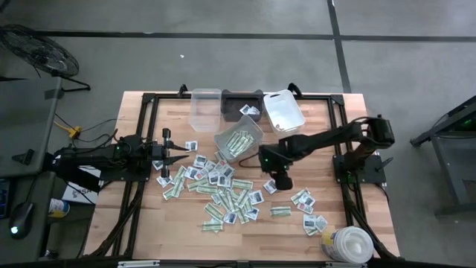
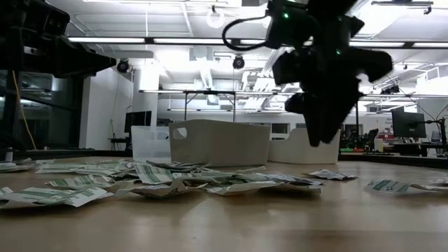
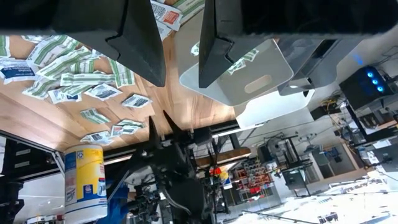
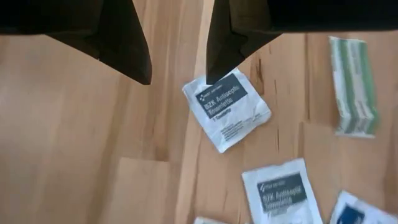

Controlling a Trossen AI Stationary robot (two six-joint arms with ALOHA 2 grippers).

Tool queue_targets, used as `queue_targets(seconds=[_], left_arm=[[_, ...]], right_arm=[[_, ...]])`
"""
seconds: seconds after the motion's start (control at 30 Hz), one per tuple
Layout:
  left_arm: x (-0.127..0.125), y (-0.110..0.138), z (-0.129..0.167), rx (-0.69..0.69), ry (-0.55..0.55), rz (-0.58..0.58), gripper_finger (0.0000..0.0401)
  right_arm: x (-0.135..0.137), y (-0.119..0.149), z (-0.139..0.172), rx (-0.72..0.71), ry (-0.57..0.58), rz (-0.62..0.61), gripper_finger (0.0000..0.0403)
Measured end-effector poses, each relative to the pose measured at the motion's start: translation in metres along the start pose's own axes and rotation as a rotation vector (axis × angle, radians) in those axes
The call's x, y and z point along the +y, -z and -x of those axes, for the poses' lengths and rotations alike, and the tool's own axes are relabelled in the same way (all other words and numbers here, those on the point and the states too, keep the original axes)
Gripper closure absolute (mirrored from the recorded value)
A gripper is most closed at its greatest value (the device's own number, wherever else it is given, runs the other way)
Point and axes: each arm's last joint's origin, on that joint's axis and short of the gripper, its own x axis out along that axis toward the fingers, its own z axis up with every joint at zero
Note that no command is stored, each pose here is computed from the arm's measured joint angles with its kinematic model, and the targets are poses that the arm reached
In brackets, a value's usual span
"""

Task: Pick & Place First Aid Supplies
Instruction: Put the towelette pack into the black bin

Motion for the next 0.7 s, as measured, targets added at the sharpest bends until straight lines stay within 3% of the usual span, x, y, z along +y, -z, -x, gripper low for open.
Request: queue_targets(seconds=[0.4,0.7], left_arm=[[0.000,0.000,0.000,0.000,0.000,0.000,0.0305],[0.000,0.000,0.000,0.000,0.000,0.000,0.0305]], right_arm=[[0.016,0.016,-0.026,-0.021,0.088,0.096,0.0261],[0.024,0.016,-0.033,-0.051,0.128,0.103,0.0261]])
